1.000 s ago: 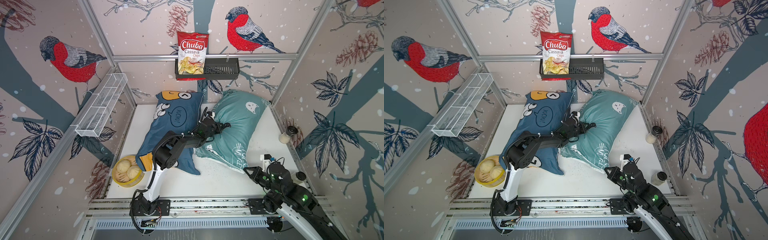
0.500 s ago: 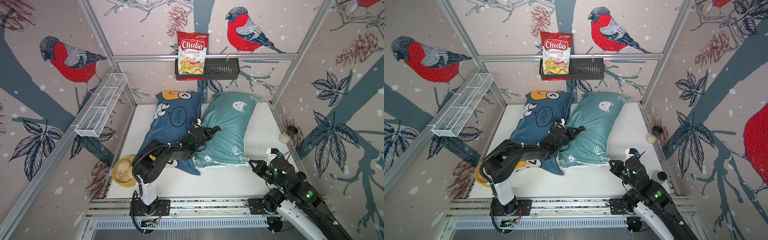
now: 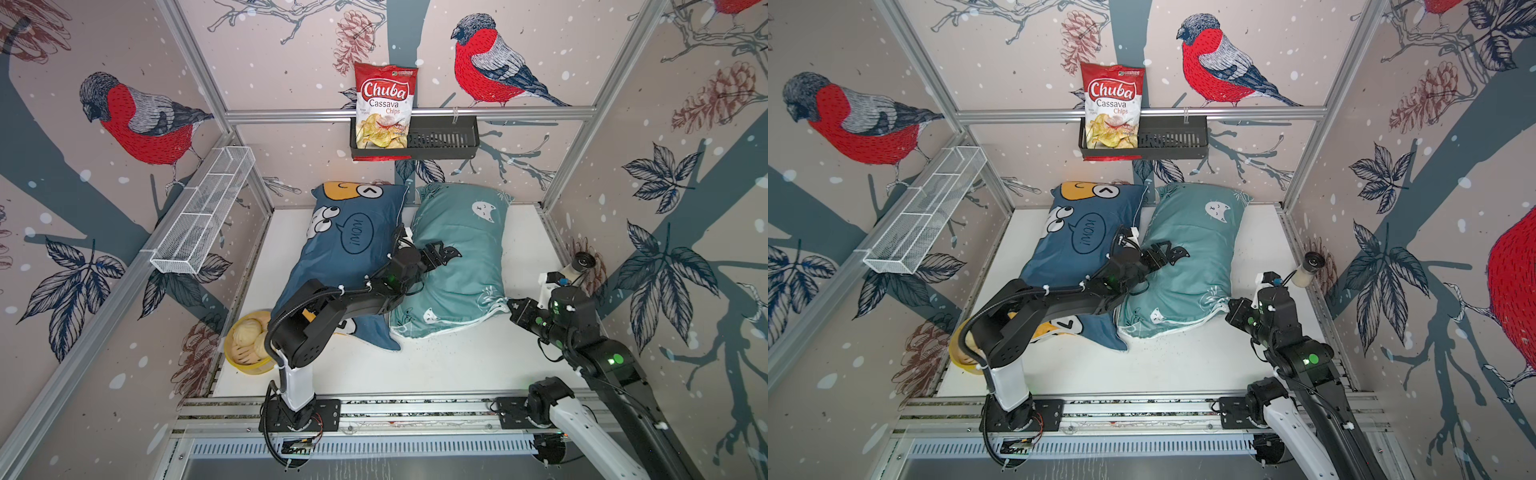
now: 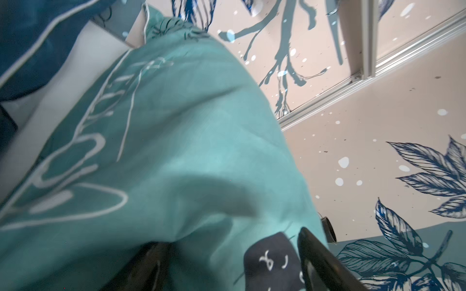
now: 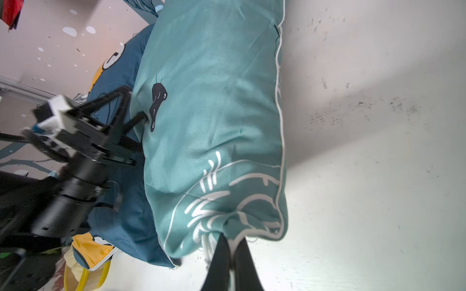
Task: Zip up pillowcases
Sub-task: Pick up the pillowcase from the center of the board, then adjust the pillowcase at the center of the board.
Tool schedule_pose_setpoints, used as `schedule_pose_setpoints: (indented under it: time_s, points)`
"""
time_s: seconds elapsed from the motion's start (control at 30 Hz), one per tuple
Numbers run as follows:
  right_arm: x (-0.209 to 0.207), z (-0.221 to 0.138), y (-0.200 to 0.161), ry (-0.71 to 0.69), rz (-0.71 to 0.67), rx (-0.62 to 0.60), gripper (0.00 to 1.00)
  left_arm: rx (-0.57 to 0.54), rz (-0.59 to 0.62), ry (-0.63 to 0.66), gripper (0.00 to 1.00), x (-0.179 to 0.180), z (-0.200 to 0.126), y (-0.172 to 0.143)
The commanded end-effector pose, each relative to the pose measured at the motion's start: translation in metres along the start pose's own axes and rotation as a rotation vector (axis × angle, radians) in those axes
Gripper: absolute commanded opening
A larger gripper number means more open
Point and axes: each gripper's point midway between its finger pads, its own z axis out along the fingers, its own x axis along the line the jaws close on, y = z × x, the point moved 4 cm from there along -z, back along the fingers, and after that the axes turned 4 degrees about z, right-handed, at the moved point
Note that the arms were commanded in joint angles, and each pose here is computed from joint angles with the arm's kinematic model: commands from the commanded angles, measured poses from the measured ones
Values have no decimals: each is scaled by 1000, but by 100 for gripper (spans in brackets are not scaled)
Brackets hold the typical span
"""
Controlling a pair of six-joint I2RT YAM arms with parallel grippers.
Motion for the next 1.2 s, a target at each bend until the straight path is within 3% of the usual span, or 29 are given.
schedule_pose_setpoints:
  time_s: [0.0,0.17,0.3,0.37,0.47,0.57,1.0,1.17]
  points:
    - [18,3,-12,144,-80,106,0,12,125,-21,84,-19,-16,10]
    - [29,-3,-19,217,-104,178,0,85,164,-98,82,-43,-50,13]
    - [35,-12,-25,248,-119,238,0,276,143,-223,72,-57,-88,-33]
    - [36,-14,-29,256,-120,270,0,368,69,-320,69,-62,-107,-48]
    - [35,-12,-38,270,-106,323,0,417,-93,-472,68,-77,-137,-51]
    - [31,-3,-45,278,-87,365,0,452,-111,-557,67,-102,-157,-54]
    - [33,9,-41,282,-40,367,0,600,-181,-690,61,-118,-147,-110]
    - [33,12,-39,282,-28,363,0,638,-171,-667,58,-117,-138,-127]
